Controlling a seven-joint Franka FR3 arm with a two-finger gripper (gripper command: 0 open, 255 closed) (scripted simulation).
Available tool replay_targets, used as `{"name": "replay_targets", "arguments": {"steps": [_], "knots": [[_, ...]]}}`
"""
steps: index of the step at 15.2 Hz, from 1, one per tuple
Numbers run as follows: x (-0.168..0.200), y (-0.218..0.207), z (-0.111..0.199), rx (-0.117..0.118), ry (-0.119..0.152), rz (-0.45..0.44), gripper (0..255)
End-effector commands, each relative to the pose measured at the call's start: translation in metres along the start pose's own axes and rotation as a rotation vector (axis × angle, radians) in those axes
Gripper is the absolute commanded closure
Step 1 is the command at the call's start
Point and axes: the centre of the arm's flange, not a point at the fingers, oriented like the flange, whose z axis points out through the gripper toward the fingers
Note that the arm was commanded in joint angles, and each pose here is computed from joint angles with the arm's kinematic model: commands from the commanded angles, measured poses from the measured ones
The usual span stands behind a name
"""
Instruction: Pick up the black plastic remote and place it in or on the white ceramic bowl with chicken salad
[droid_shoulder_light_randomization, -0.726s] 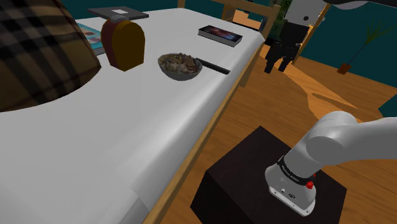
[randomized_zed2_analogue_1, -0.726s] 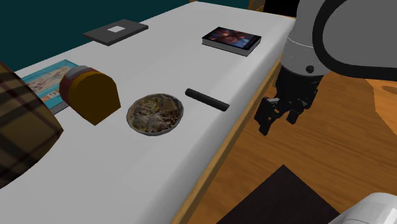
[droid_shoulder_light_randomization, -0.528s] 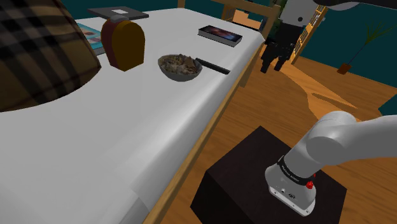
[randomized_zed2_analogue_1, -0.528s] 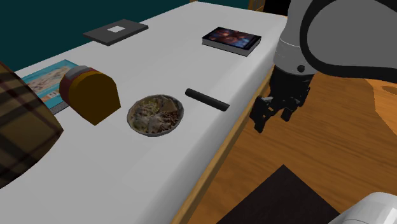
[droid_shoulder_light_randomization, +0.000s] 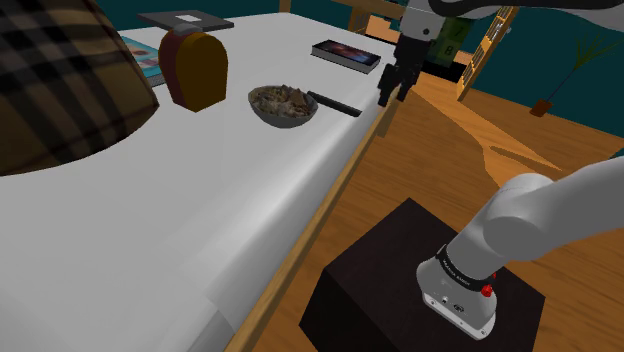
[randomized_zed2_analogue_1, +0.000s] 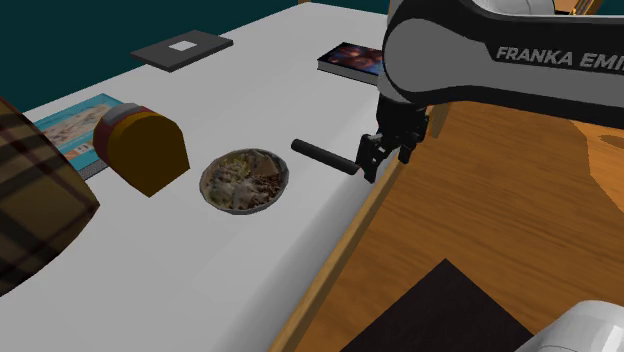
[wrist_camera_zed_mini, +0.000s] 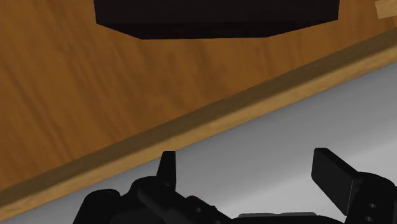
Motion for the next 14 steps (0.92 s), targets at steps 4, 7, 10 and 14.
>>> {"name": "replay_targets", "arguments": {"steps": [4,7,10,14], "knots": [[0.062,-0.003,0.014,-0.032,0.020,-0.098,0],[0.099,-0.008,0.022,-0.050,0.032,-0.155,0],[0.135,-0.015,0.029,-0.069,0.043,-0.212,0],[0.183,-0.028,0.038,-0.094,0.058,-0.289,0]]}}
